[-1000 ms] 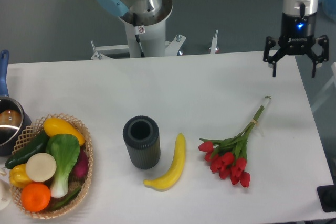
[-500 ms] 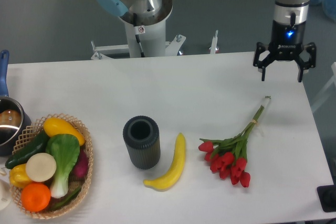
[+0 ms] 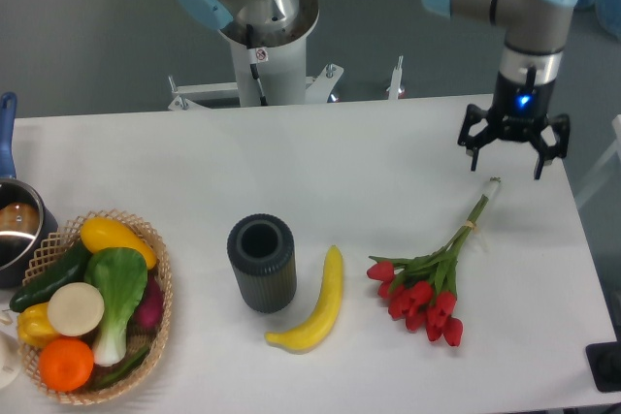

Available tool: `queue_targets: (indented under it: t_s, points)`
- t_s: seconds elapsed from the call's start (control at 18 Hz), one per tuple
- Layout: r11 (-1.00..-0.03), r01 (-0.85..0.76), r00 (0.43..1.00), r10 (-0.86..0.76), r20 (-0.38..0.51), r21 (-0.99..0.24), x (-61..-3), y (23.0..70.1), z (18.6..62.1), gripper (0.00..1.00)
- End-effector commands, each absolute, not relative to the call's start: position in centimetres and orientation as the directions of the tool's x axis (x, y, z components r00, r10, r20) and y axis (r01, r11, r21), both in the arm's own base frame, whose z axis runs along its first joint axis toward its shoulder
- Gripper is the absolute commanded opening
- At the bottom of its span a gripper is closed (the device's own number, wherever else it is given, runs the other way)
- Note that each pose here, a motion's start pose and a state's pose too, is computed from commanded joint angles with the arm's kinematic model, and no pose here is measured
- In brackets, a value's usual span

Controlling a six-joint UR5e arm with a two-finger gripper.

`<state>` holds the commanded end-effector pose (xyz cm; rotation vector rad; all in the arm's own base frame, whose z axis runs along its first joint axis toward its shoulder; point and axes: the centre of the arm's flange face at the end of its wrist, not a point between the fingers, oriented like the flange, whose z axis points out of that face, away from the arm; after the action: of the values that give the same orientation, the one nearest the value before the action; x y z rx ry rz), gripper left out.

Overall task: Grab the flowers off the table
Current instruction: 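Move the open gripper down toward the green stems of the red tulips, then lower the gripper around the tulip stems and close it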

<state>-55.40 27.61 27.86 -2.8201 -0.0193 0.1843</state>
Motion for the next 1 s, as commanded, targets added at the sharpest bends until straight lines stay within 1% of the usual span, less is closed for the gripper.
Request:
queue_targets:
  t_s: [0.28,0.39,0.83,1.0]
  points:
    - [-0.953,-0.029,0.996,-0.002,-0.089,-0.301,-56.4,29.2,24.8,1.00]
    - [-0.954,-0.049,0.997,-0.028,-0.075,-0.294,-56.6,30.8,23.4,1.00]
    - [-0.958,-0.073,0.997,-0.061,-0.052,-0.277,-56.7,32.5,21.1,1.00]
    - [-0.954,-0.126,0.992,-0.115,-0.056,-0.273,-56.3,32.6,20.6,1.00]
